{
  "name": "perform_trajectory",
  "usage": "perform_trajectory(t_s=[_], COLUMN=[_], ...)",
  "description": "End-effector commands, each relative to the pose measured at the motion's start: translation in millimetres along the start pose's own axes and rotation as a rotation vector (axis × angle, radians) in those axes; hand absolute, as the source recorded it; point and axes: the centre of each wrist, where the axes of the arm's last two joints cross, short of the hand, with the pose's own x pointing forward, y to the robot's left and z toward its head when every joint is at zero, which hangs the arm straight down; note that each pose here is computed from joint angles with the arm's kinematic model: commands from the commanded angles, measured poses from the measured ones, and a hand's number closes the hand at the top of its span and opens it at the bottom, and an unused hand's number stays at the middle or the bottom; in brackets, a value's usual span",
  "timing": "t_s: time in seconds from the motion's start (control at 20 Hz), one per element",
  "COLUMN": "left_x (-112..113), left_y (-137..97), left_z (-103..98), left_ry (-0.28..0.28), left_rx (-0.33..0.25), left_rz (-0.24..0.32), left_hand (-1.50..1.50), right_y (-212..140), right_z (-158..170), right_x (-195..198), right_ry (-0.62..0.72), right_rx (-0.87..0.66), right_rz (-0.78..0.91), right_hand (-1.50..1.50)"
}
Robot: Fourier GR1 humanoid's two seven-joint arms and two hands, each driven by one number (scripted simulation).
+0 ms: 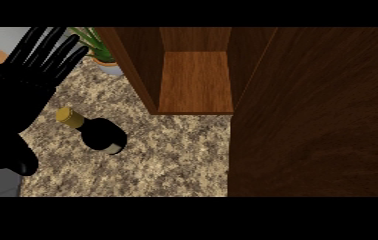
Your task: Pick up the wine, place it into the cabinet and close the cabinet
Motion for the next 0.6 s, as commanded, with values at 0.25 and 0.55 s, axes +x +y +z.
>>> perform_trajectory(t_s=[0.25, 0.55], left_x=[3.7, -4.1], left_y=[-9.2, 16.5], left_z=[24.6, 31.5], left_ry=[-0.003, 0.016], left_rx=[0.019, 0.052], left_rz=[-0.03, -0.049], left_hand=[-1.5, -1.5], right_y=[-3.1, 0.8], right_z=[-11.9, -14.8], right_x=[5.7, -2.0], right_ry=[0.004, 0.006], right_rx=[-0.023, -0.005], right_rz=[-0.005, -0.002], right_hand=[-1.5, -1.5])
